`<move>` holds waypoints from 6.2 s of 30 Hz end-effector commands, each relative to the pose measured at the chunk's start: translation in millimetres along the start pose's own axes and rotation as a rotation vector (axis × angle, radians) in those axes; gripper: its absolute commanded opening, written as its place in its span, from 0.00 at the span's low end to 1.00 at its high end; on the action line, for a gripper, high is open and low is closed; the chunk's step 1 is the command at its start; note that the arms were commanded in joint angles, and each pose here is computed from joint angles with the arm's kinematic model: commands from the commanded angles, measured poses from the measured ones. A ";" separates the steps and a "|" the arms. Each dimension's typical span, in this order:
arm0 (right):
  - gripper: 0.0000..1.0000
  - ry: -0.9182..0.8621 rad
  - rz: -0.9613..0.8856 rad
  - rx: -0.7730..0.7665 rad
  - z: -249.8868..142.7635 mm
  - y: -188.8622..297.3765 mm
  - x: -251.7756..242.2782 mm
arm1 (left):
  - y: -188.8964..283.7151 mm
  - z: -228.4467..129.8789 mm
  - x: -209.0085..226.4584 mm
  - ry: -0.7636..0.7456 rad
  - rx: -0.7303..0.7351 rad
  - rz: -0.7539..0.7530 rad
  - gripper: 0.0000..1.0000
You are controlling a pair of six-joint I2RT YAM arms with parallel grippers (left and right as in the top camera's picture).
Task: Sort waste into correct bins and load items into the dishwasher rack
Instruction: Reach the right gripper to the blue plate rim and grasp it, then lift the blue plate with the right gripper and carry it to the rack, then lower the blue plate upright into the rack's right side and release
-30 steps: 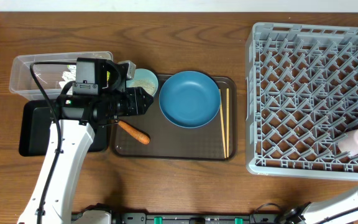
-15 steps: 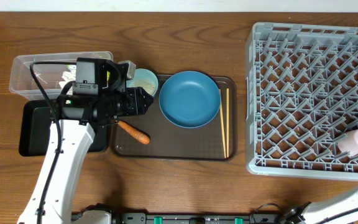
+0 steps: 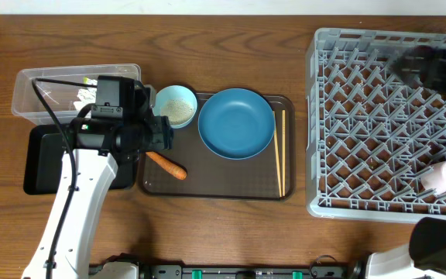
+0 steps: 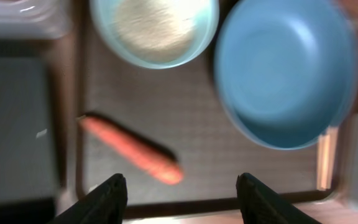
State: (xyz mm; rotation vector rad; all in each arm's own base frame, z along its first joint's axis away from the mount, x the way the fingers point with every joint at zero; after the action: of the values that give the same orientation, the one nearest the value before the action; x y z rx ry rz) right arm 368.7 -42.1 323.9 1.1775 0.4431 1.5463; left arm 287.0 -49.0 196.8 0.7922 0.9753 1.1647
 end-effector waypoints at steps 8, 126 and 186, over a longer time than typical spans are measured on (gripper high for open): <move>0.92 0.341 -0.046 0.205 -39.2 -114.1 101.3 | 16.9 -11.6 57.7 0.239 0.019 0.179 0.61; 0.01 -0.115 -1.699 -0.356 97.5 31.9 -196.1 | 38.2 -46.6 118.4 0.613 0.073 0.260 0.64; 0.15 -0.043 -1.379 -0.141 42.3 -20.9 -182.6 | 38.2 -48.5 117.7 0.615 0.084 0.259 0.65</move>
State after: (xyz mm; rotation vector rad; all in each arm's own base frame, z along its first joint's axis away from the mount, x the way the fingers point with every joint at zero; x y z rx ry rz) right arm 407.0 -205.6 243.8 0.4895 0.8743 0.3593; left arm 240.2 73.3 182.3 0.6620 1.4771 1.6340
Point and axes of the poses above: each gripper's point midway between its finger pads, its own y axis back along the fingers, its own x axis along the line the jaws close on, z = x × y, the point moved 4 cm from there along y, back along the fingers, and after that the axes turned 8 degrees about -y, right-handed, at the moved point
